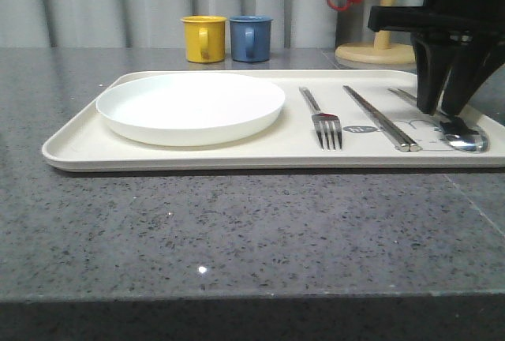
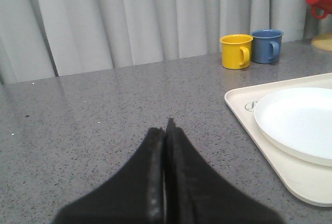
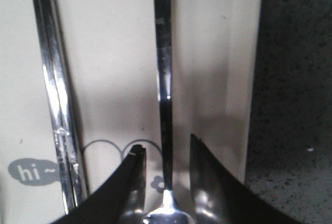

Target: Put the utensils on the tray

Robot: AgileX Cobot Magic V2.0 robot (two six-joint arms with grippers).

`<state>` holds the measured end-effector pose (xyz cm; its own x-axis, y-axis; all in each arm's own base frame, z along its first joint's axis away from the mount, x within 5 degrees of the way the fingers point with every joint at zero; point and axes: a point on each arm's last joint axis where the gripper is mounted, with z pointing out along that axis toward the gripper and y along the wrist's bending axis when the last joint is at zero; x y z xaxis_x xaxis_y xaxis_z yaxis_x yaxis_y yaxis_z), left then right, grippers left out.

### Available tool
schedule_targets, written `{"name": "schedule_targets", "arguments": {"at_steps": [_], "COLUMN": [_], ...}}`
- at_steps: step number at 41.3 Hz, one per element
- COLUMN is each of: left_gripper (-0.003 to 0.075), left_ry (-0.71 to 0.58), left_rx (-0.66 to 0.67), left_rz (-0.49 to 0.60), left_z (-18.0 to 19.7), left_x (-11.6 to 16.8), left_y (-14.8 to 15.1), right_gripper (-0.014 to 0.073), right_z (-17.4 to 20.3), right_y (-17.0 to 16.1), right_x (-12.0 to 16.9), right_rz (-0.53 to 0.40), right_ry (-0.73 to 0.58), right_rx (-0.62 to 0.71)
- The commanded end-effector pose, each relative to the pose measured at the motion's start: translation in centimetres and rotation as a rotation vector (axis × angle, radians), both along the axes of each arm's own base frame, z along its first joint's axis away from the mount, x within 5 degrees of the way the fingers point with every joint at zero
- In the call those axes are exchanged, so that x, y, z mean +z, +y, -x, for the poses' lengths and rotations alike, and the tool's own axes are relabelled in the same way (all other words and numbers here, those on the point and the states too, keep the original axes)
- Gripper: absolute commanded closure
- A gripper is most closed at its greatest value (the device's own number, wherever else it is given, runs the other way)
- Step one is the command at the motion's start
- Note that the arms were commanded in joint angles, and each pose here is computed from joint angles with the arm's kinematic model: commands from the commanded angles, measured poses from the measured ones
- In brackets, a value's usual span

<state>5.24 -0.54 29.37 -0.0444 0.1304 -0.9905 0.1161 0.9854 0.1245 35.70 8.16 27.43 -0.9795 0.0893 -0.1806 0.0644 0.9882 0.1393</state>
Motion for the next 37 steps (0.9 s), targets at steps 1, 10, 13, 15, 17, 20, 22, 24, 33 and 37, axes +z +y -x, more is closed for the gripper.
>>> {"name": "schedule_targets", "arguments": {"at_steps": [1, 10, 13, 15, 17, 20, 22, 24, 33, 37], "left_gripper": [0.0739, 0.0739, 0.0739, 0.0739, 0.0739, 0.0739, 0.0739, 0.0739, 0.0739, 0.0739], "left_ry": [-0.102, -0.102, -0.102, -0.102, -0.102, -0.102, -0.102, -0.102, -0.102, -0.102], "left_rx": [-0.004, -0.004, -0.004, -0.004, -0.004, -0.004, -0.004, -0.004, -0.004, -0.004], "left_rz": [0.026, 0.026, 0.026, 0.026, 0.026, 0.026, 0.026, 0.026, 0.026, 0.026], "left_z": [0.1, 0.1, 0.1, 0.1, 0.1, 0.1, 0.1, 0.1, 0.1, 0.1], "left_x": [1.7, 1.7, 1.7, 1.7, 1.7, 1.7, 1.7, 1.7, 1.7, 1.7], "left_y": [0.0, 0.0, 0.0, 0.0, 0.0, 0.0, 0.0, 0.0, 0.0, 0.0], "right_gripper": [0.0339, 0.0354, 0.0398, 0.0447, 0.0504, 0.0584, 0.0622, 0.0657, 0.0690, 0.0690], "right_z": [1.2, 3.8, 4.8, 5.4, 6.0, 6.7, 7.2, 7.6, 10.3, 11.9], "right_y": [-0.4, -1.0, -1.2, -1.3, -1.4, -1.6, -1.7, -1.8, -2.4, -2.7], "right_x": [4.7, 9.4, 10.5, 11.1, 11.6, 12.0, 12.2, 12.4, 12.4, 11.9], "right_rz": [-0.009, -0.010, -0.004, 0.000, 0.005, 0.012, 0.013, 0.015, 0.028, 0.033], "right_ry": [-0.147, -0.286, -0.319, -0.332, -0.334, -0.326, -0.330, -0.341, -0.423, -0.499], "right_rx": [0.011, 0.075, 0.101, 0.116, 0.133, 0.149, 0.153, 0.161, 0.206, 0.221]}}
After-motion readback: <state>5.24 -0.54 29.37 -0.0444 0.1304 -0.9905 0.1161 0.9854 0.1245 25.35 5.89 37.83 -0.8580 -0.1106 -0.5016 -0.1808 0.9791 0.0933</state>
